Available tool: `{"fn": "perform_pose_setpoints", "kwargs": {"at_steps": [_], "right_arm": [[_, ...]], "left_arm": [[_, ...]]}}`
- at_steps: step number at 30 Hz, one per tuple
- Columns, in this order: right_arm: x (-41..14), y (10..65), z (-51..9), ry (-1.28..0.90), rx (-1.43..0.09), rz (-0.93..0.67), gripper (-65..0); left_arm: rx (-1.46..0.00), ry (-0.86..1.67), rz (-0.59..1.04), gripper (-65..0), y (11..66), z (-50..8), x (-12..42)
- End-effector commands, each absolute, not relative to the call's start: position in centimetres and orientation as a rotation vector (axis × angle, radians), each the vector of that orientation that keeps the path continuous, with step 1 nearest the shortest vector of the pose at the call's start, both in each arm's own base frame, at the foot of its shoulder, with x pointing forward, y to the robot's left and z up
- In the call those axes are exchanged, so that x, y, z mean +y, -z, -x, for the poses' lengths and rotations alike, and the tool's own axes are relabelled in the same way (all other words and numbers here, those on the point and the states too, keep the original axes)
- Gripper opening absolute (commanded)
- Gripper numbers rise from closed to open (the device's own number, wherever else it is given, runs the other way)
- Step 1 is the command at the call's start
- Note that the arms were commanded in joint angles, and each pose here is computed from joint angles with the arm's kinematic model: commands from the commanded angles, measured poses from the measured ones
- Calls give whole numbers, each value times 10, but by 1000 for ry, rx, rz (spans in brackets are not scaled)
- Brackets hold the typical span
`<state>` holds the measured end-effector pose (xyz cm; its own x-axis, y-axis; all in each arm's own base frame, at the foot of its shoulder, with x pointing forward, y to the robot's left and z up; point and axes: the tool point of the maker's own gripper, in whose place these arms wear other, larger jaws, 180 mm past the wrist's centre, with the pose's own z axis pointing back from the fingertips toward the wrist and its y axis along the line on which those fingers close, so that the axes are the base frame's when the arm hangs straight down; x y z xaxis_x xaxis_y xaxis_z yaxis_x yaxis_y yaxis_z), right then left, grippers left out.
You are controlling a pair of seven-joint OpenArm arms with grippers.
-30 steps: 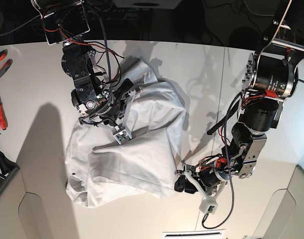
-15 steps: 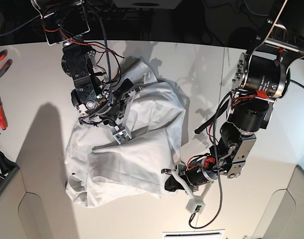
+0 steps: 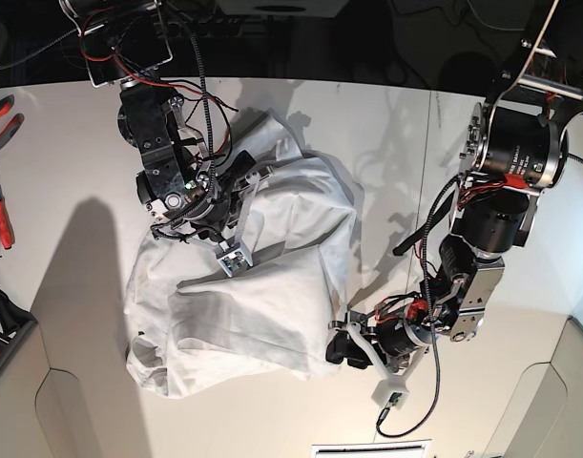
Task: Layout the t-shirt on the table in an organized manner, then fold the t-shirt properly
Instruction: 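Grasp the shirt edge with the left gripper and pull it away from the right gripper, then stretch the shirt with the left gripper away from the right gripper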
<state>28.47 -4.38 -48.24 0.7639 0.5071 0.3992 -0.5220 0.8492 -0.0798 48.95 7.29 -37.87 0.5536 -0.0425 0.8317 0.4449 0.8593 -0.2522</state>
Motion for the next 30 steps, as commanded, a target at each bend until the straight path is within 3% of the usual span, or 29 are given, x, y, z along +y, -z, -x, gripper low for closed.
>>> {"fn": "perform_pose_setpoints", "kwargs": {"at_steps": [1, 13, 14, 17, 18, 30], "right_arm": [[-49, 488, -276, -561, -372, -20, -650], [-49, 488, -276, -561, -372, -20, -650], [-49, 488, -276, -561, -372, -20, -650], [-49, 488, -276, -561, -372, -19, -650], [-49, 488, -276, -561, -372, -20, -650], [-49, 488, -276, -560, -372, -19, -650]], "left_arm": [[-1026, 289, 469, -336, 351, -509, 74], [-973, 241, 486, -352, 373, -496, 46], [-977, 231, 478, -401, 374, -496, 48], [-990, 230, 475, -637, 370, -498, 52], [-1003, 235, 482, -650, 365, -500, 54], [-1115, 283, 771, -650, 235, -466, 91]]}}
